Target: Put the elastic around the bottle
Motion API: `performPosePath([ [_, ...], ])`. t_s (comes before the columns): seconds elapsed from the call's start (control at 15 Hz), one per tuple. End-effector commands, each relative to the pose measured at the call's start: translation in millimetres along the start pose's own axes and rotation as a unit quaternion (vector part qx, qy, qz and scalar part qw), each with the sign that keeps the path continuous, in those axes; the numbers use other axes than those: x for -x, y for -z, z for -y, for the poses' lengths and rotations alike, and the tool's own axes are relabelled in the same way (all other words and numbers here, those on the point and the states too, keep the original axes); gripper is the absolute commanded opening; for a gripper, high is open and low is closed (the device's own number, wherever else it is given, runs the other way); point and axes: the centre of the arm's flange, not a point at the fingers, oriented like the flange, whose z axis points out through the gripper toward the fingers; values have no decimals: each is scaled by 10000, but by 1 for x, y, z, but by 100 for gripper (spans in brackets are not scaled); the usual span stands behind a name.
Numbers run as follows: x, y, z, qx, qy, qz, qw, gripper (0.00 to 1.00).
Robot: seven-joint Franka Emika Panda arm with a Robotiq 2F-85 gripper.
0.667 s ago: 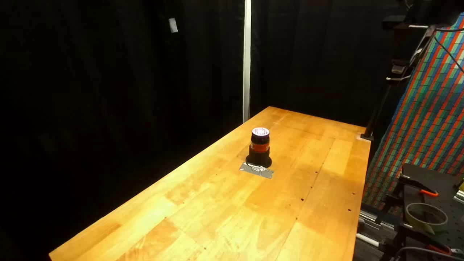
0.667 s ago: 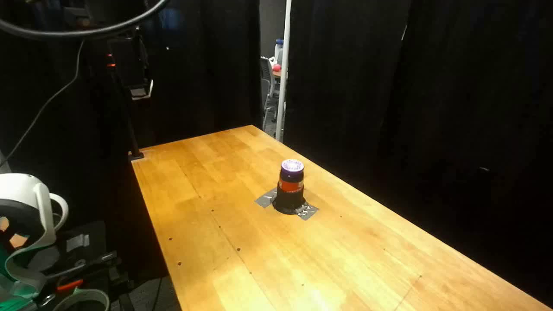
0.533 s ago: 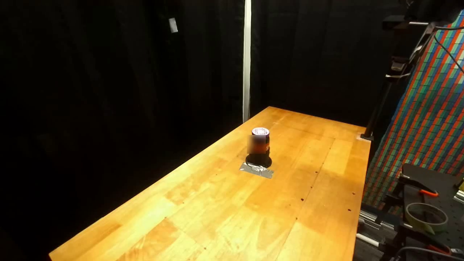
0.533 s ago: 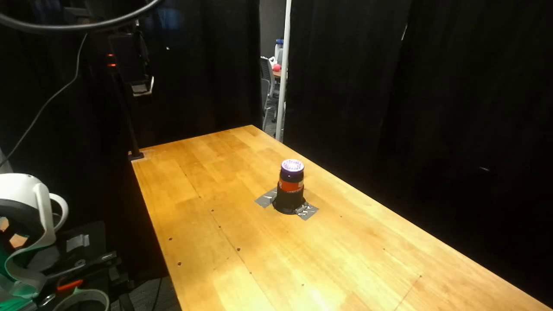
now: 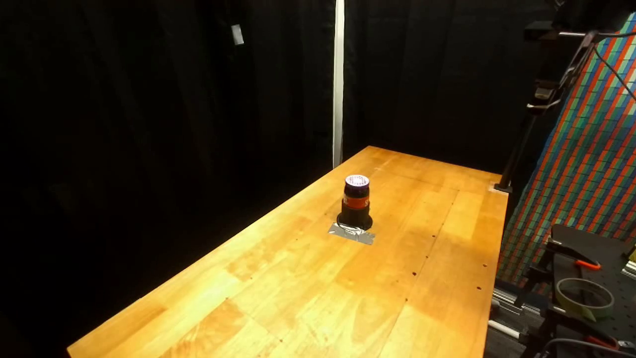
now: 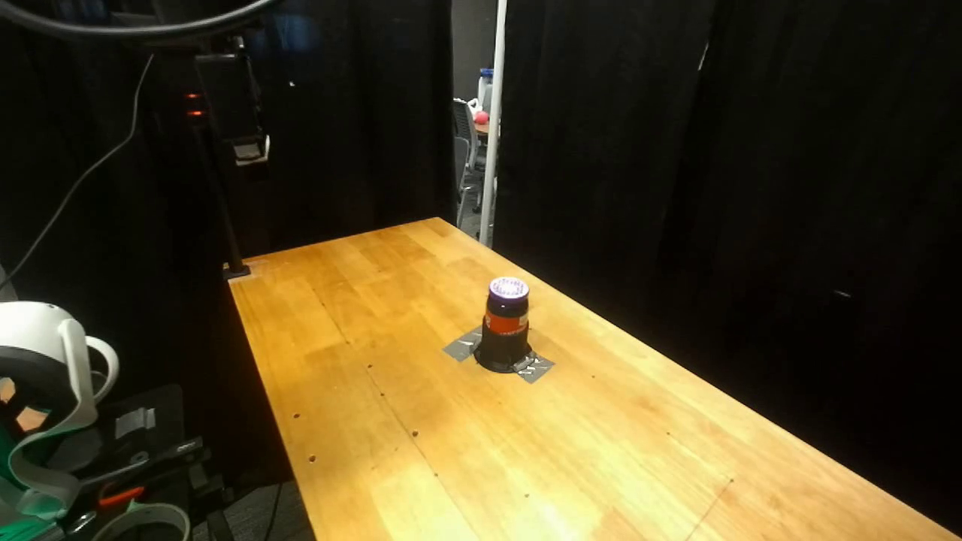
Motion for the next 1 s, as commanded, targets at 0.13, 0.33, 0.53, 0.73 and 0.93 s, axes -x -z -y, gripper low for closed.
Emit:
performPosePath([
  [0.13,-96,-6,60,1338,95,282,9906,100],
  [0.33,-143,-35,70,1596,255,74,9868,100],
  [0.53,-196,-68,73,1467,377,-39,9885,100],
  [0.73,-249,-110,73,981,297,-97,9947,100],
  [0.93,-294,-150,74,573,108,-131,9982,100],
])
